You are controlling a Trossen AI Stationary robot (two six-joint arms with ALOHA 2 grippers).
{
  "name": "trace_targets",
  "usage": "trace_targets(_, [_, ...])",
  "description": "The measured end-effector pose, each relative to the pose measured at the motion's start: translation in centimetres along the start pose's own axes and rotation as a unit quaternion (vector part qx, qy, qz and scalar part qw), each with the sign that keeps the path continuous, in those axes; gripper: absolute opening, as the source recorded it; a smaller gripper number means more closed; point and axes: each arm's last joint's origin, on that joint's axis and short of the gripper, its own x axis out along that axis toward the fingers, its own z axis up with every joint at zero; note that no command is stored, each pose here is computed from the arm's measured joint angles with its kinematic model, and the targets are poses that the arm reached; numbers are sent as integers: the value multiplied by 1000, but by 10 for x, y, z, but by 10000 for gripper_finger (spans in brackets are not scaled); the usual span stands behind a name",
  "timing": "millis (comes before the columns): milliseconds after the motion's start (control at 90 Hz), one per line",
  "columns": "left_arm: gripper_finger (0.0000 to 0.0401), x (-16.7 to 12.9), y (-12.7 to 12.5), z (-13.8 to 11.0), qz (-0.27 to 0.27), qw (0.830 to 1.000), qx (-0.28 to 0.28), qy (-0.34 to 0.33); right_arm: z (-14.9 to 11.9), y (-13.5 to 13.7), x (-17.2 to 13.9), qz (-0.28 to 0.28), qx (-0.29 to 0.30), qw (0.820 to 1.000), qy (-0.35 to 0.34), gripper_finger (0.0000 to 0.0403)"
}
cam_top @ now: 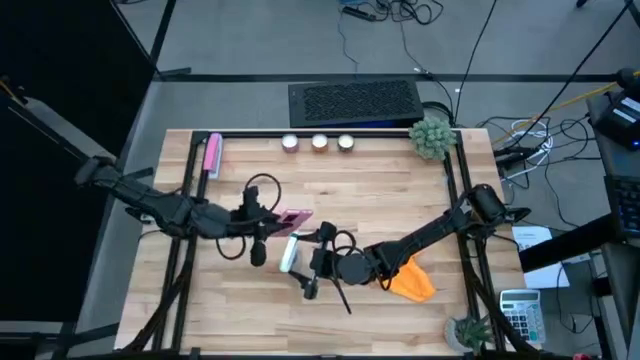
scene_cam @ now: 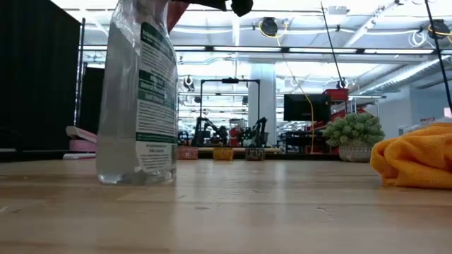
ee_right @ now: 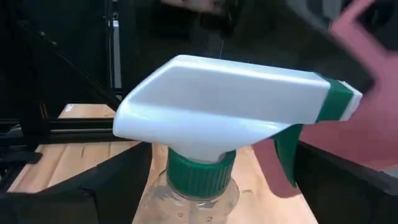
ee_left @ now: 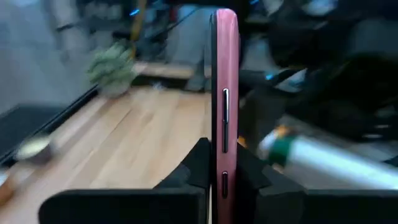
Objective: Apply microfiber cloth
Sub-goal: Spray the back of the cellphone with a spray bottle
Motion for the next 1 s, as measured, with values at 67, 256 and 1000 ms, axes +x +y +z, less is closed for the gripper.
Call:
trace_targets(67, [10,1,3,0,-23,1000,-6,7,0,0,0,2,-1,1000,1,342])
trace_targets(256, [10,3,8,-8,-15,999,-14,50,0,2,-1,3,-12,1000,0,338])
trace_targets(1000, [10,4,7,-9,-15,998,-16,52,-2,2,-2,3,-5,1000,12,128])
